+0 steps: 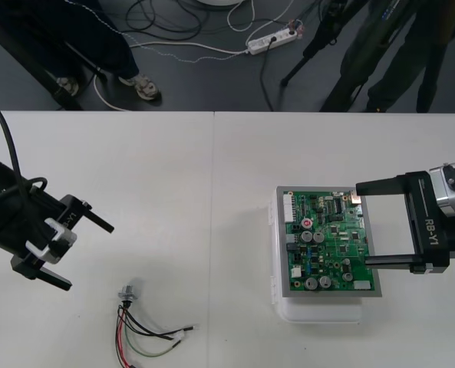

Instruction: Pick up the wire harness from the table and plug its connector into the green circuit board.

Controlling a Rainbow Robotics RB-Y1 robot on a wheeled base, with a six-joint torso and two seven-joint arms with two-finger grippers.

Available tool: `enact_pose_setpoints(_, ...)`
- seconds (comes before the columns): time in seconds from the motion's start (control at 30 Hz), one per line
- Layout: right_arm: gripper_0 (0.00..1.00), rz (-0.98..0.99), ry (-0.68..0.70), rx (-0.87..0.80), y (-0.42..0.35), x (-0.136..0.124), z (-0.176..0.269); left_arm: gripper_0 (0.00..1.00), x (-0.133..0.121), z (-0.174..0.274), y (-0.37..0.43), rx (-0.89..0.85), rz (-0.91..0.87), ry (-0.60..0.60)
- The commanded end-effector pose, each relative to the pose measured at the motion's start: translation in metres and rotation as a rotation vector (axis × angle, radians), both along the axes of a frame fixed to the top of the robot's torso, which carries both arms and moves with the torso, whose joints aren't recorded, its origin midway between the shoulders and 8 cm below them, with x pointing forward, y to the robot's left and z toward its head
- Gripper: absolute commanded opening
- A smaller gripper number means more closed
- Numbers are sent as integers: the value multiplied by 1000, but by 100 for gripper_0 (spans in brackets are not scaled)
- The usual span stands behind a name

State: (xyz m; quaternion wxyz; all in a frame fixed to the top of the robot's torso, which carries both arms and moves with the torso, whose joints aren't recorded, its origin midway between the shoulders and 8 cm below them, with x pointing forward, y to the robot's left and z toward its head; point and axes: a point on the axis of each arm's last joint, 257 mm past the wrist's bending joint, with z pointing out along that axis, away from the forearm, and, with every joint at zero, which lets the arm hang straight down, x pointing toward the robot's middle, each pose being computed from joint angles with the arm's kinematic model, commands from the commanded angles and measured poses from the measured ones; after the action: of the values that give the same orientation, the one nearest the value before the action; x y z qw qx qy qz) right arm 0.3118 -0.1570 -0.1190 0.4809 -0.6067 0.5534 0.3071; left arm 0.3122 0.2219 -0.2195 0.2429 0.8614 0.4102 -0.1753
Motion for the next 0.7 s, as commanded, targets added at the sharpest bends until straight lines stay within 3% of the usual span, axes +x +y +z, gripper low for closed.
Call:
enact_pose_setpoints(0.03, 100, 45, -4, 22, 2, -7, 20, 100, -1, 6, 12, 97, -164, -114)
enact_pose_setpoints(0.33, 100, 92, 20, 127, 9, -20, 41, 100, 11, -10, 9, 158, -376, -318)
enact_pose_setpoints(0.7, 100, 86, 26, 235, 13, -14, 44, 100, 25, -28, -10, 230, -607, -596)
